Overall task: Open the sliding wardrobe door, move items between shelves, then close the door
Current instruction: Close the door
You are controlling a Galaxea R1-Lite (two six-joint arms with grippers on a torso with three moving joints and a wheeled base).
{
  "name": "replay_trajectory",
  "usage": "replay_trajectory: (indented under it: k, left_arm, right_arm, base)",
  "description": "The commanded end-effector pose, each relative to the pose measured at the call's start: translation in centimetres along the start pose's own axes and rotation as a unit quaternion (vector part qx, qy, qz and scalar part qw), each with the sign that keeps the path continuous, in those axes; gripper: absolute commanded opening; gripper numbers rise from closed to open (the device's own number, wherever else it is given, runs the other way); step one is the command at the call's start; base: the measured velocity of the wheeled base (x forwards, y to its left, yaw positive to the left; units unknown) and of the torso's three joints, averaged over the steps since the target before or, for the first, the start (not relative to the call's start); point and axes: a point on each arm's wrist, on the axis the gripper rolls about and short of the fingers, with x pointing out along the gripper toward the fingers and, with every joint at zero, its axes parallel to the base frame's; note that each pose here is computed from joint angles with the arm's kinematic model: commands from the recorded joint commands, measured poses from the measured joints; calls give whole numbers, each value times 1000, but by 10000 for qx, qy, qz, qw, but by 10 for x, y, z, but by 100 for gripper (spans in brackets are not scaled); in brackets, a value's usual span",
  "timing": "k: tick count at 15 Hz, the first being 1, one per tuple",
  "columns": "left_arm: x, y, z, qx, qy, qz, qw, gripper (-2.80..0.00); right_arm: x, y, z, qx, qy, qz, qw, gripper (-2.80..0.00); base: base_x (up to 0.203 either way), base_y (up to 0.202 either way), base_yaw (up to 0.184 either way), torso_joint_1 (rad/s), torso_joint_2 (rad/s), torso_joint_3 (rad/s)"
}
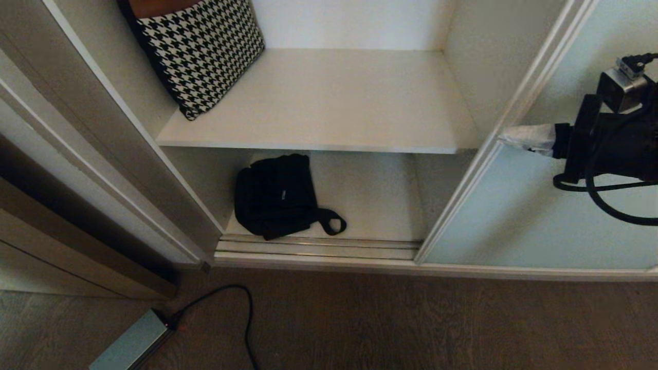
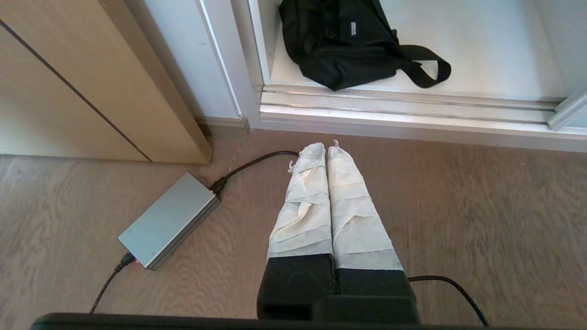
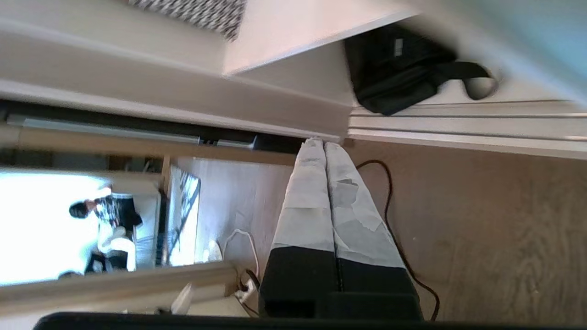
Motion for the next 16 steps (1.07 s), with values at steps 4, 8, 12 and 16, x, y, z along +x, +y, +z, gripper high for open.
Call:
replay_trajectory:
  k: [4,8,12,16]
  left_arm:
    - [0,0,0,2,-1,2,10000,-280]
    - [0,0,0,0,5,-6,10000,-280]
    - [0,0,0,3,-6,2,10000,-280]
    - [0,0,0,2,5,-5,10000,-280]
  right_arm:
    - [-44,49,-13,-825,-558,196,9948,-280]
    - [-53,56,-16,-1210,-671,132,9903,-280]
    - [-38,50,-24,-1671,-522,-3,9846,-280]
    - [-1,50,-43,-2405,-573,-613,9670,-280]
  base:
    - [0,0,0,0,0,0]
    - [0,0,0,0,0,0]
    - [0,0,0,0,0,0]
    - [0,0,0,0,0,0]
